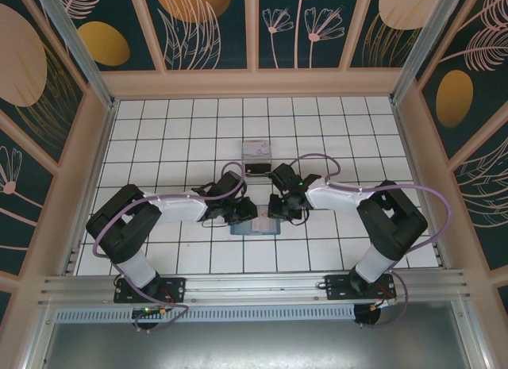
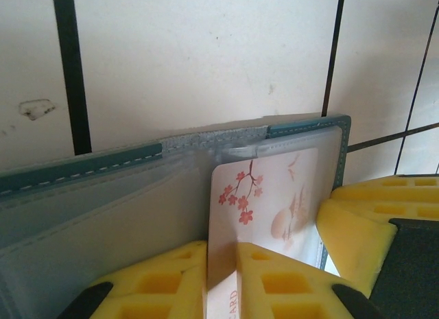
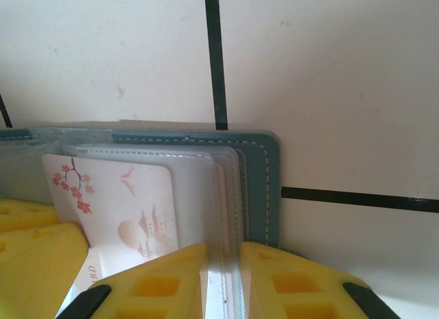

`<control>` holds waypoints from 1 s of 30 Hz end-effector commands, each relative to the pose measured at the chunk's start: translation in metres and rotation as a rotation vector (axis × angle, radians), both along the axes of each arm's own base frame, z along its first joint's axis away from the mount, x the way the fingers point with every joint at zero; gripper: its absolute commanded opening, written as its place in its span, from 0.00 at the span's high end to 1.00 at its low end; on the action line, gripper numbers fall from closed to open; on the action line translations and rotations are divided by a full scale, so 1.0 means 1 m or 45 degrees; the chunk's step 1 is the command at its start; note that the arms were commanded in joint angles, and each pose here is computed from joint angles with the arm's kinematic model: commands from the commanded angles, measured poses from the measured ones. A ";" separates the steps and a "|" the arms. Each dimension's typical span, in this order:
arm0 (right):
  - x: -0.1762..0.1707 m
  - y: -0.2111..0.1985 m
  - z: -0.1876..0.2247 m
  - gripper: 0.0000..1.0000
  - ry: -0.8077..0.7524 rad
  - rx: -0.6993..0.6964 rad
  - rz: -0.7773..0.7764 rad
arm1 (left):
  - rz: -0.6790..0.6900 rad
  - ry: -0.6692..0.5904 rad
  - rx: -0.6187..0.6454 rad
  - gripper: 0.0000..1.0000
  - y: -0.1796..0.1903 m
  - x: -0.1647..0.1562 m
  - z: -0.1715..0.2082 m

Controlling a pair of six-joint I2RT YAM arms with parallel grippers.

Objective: Take the credit cards out of the card holder

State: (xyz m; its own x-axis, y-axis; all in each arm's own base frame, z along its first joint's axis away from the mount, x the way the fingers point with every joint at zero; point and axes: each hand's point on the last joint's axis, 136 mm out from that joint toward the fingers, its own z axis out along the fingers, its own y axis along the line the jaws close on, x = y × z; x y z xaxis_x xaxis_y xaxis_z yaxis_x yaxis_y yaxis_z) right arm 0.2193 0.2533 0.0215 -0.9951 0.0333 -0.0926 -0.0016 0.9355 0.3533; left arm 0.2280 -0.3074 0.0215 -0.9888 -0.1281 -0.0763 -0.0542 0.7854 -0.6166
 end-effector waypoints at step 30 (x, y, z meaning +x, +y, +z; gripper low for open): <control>-0.011 -0.012 -0.011 0.79 0.045 -0.096 0.000 | -0.088 -0.269 0.189 0.92 0.041 0.018 0.058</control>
